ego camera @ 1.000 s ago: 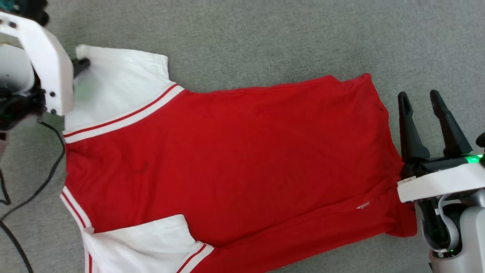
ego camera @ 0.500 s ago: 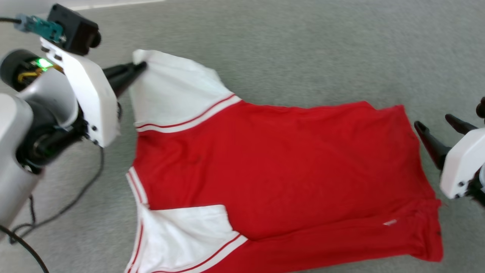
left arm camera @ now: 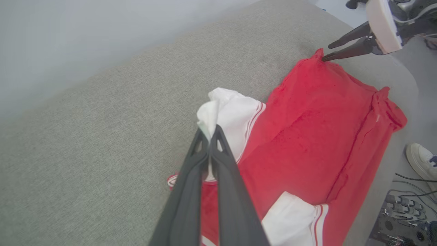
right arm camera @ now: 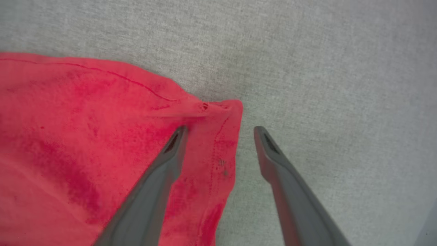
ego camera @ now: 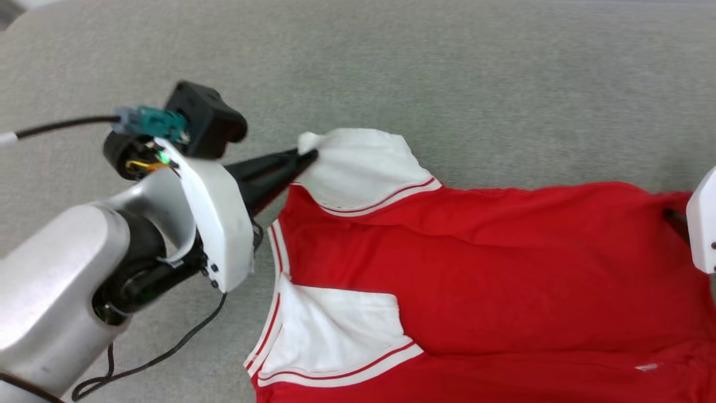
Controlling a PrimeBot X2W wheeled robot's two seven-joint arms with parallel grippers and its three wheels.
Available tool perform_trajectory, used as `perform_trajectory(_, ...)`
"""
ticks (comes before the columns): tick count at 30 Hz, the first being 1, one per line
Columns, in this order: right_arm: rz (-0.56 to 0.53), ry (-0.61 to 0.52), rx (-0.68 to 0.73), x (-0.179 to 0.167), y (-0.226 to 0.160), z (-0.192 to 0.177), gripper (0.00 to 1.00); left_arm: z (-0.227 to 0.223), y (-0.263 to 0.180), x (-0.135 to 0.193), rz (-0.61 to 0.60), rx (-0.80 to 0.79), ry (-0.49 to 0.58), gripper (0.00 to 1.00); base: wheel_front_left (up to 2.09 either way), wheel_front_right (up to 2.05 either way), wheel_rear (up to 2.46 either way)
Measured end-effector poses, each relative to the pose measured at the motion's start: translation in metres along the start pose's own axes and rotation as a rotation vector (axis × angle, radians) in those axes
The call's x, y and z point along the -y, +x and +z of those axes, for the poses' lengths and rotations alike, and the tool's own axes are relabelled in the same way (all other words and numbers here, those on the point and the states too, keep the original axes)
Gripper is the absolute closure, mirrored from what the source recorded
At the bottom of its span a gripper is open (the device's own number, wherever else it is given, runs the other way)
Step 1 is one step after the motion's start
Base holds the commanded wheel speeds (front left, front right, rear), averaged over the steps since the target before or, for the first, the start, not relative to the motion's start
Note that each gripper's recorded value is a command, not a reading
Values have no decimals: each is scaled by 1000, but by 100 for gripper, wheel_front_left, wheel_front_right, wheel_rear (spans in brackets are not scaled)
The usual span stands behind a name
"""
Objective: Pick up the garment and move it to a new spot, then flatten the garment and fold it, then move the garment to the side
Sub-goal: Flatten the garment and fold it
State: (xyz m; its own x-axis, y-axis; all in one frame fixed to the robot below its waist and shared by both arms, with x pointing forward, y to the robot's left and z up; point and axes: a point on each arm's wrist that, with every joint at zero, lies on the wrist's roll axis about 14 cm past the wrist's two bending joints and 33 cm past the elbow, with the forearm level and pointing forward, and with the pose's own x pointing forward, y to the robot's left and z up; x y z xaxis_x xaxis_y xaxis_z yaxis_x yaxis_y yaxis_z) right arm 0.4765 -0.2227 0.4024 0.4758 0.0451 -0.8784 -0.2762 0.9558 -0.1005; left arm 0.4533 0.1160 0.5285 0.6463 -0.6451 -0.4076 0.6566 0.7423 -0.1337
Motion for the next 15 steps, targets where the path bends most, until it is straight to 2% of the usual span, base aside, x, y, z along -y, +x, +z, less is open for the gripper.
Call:
perform_trajectory(11,24,-71,-109,-14,46,-16,0,-14,-2,-1,18,0,-17,100,0,0,0)
perform_trajectory(12,27,-70,-107,-14,48,-16,42,-15,-2,-2,23,-1,-16,100,0,0,0)
perform_trajectory(14,26,-83,-94,-15,51,-15,100,-15,-2,-4,28,6,-22,100,0,0,0)
perform_trajectory(15,26,-90,-81,-14,51,-14,100,-15,-2,-4,30,11,-26,100,0,0,0)
